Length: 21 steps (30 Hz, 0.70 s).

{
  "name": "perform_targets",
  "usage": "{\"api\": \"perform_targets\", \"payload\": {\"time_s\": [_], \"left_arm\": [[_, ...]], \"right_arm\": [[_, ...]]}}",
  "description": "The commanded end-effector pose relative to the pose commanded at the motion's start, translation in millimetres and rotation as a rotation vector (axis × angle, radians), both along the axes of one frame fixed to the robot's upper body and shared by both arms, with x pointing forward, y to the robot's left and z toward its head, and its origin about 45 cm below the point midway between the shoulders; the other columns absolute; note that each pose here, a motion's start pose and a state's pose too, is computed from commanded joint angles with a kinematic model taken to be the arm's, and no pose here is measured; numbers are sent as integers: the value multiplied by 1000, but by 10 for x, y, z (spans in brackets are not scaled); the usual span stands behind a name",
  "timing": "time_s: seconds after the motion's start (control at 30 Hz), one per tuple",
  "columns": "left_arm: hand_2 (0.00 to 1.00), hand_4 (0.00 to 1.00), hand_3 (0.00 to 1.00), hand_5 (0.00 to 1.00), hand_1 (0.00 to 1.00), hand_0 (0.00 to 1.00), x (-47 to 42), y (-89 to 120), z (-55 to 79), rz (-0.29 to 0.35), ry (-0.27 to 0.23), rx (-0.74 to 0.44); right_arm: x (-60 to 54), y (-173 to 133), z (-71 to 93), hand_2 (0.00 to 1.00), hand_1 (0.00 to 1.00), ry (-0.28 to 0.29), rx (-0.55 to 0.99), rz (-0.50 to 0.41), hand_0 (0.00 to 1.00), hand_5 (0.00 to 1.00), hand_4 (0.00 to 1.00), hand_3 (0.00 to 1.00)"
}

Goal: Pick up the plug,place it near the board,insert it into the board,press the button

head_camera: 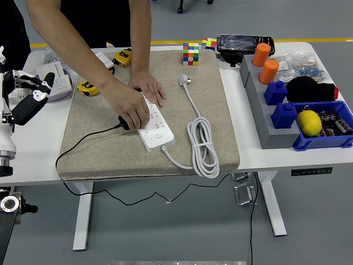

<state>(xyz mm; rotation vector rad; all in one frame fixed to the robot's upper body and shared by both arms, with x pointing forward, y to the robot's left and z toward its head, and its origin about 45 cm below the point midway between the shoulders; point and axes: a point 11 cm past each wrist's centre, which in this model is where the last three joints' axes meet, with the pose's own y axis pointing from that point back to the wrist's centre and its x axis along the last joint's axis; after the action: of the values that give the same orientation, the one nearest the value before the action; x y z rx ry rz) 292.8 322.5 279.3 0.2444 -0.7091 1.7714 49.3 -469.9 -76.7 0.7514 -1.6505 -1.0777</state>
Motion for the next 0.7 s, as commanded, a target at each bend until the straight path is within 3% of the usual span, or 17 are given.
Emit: {"api": "perform_targets", "payload": {"time_s": [0.1, 0.13, 0.33, 0.7], "left_arm": [[180, 459, 947, 2, 64, 219, -7, -56, -16, -11, 23, 146], [133, 529, 859, 2, 12, 175, -8, -75, -25, -18, 32, 190], [118, 553, 839, 2, 2, 154, -3, -292, -150, -105, 111, 469], [124, 603, 841, 2, 2, 137, 35, -809, -320, -327, 193, 509]], "right_arm": [[1, -2, 1, 817, 883, 0, -1, 1, 998, 998, 998, 827], [0, -4, 2, 816, 884, 0, -1, 1, 998, 998, 998, 825], [4, -26, 13, 811, 881, 1, -8, -1, 998, 998, 998, 823], [15, -22, 13, 811, 880, 1, -18, 7, 998, 998, 998, 821]]}}
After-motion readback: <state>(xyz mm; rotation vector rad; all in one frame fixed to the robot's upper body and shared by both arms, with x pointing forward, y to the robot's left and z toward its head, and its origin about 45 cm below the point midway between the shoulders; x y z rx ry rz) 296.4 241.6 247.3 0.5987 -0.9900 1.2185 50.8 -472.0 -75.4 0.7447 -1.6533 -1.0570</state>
